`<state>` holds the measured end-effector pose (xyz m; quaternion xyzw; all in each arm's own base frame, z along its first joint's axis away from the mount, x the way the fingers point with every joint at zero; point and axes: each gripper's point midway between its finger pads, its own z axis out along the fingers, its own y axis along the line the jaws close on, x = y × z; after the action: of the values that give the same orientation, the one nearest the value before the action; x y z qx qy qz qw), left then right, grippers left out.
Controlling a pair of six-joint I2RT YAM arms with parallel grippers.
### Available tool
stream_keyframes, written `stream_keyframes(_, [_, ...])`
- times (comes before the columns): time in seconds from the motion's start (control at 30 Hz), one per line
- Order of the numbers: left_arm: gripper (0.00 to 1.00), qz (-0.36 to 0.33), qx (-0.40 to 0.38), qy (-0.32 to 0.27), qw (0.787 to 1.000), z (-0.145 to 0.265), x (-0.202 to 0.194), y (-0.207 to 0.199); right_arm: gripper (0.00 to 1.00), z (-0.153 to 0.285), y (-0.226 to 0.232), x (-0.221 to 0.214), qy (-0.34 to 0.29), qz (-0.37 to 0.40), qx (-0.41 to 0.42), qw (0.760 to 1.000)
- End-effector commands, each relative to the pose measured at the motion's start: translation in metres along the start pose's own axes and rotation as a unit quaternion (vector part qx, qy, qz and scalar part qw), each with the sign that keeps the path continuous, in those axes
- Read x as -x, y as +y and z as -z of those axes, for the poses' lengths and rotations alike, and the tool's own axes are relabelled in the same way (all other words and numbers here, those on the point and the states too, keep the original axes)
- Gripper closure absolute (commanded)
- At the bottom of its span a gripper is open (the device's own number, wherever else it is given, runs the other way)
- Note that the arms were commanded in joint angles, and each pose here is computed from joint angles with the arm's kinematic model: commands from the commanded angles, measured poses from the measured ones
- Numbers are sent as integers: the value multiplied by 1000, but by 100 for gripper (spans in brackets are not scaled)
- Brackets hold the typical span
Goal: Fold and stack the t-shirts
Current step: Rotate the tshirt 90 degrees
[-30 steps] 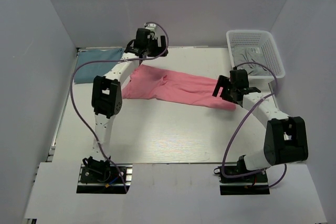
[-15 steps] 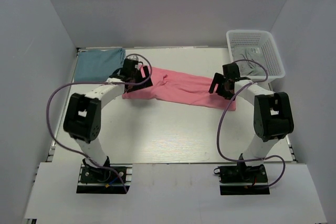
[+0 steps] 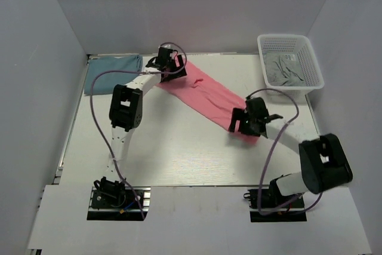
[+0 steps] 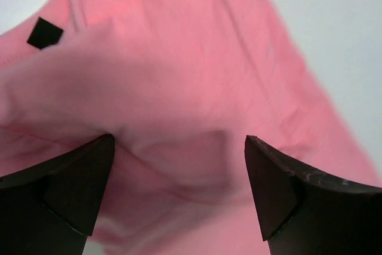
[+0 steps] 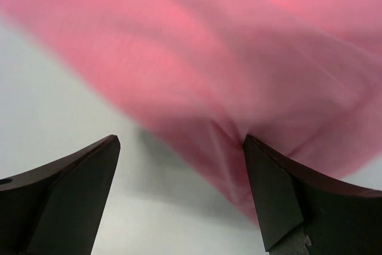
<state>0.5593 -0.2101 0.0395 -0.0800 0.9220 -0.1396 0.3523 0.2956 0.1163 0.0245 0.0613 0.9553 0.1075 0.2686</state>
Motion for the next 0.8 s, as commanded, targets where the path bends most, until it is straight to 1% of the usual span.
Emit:
stream_keyframes(0.0, [0, -26, -100, 55, 993, -57, -25, -40, 10, 31, 32, -106, 161, 44, 94, 981])
stream_keyframes(0.03, [0, -32, -142, 57, 988, -64, -26, -61, 10, 42, 47, -122, 187, 52, 125, 973])
stream_keyframes(0.07, [0, -39, -195, 28, 980, -62, -2, -88, 10, 51, 56, -135, 203, 65, 143, 967])
stream_keyframes(0.1, [0, -37, -271, 22, 962, -69, -6, -110, 10, 56, 65, -142, 214, 70, 159, 961])
stream_keyframes(0.13, [0, -35, -310, 9, 950, -65, -4, -129, 10, 63, 76, -149, 231, 54, 177, 955])
stream_keyframes(0.17, [0, 0, -328, 13, 945, -66, -9, -133, 10, 69, 89, -162, 245, 77, 197, 946])
stream_keyframes(0.2, [0, 2, -351, 0, 937, -63, -7, -146, 10, 73, 99, -162, 246, 85, 213, 942])
stream_keyframes(0.23, [0, 3, -363, -26, 932, -60, 2, -158, 10, 82, 125, -160, 243, 99, 265, 928])
stream_keyframes(0.27, [0, 11, -355, -28, 934, -68, 1, -156, 10, 84, 135, -167, 256, 110, 282, 918])
stream_keyframes(0.3, [0, 11, -348, -36, 937, -71, -1, -160, 10, 90, 149, -168, 259, 121, 318, 904])
stream_keyframes(0.33, [0, 11, -349, -46, 936, -71, 6, -162, 10, 98, 172, -162, 249, 146, 349, 892])
stream_keyframes(0.37, [0, 15, -338, -38, 940, -79, -2, -157, 10, 91, 174, -175, 278, 154, 344, 884])
stream_keyframes(0.4, [0, 19, -325, -43, 944, -81, 2, -154, 10, 92, 179, -180, 286, 166, 347, 877])
stream_keyframes(0.43, [0, 27, -301, -39, 952, -89, -4, -144, 10, 89, 196, -173, 280, 178, 357, 873])
stream_keyframes(0.47, [0, 27, -293, -45, 955, -88, -3, -147, 10, 87, 199, -181, 304, 180, 361, 863])
stream_keyframes(0.5, [0, 33, -272, -54, 960, -93, 0, -140, 10, 93, 214, -183, 302, 201, 382, 850])
stream_keyframes(0.57, [0, 37, -253, -53, 965, -97, -2, -134, 10, 94, 234, -180, 302, 213, 400, 839])
stream_keyframes(0.6, [0, 37, -255, -57, 964, -91, 4, -137, 10, 95, 238, -185, 299, 233, 402, 834])
stream_keyframes(0.63, [0, 37, -255, -57, 964, -91, 5, -137, 10, 94, 238, -185, 301, 236, 390, 838])
stream_keyframes(0.67, [0, 38, -241, -69, 967, -86, 17, -130, 10, 94, 244, -177, 280, 245, 380, 847])
stream_keyframes(0.73, [0, 43, -225, -71, 971, -85, 19, -118, 10, 92, 245, -169, 253, 253, 361, 861])
stream_keyframes(0.77, [0, 43, -228, -75, 970, -81, 24, -120, 10, 98, 246, -164, 240, 254, 363, 864])
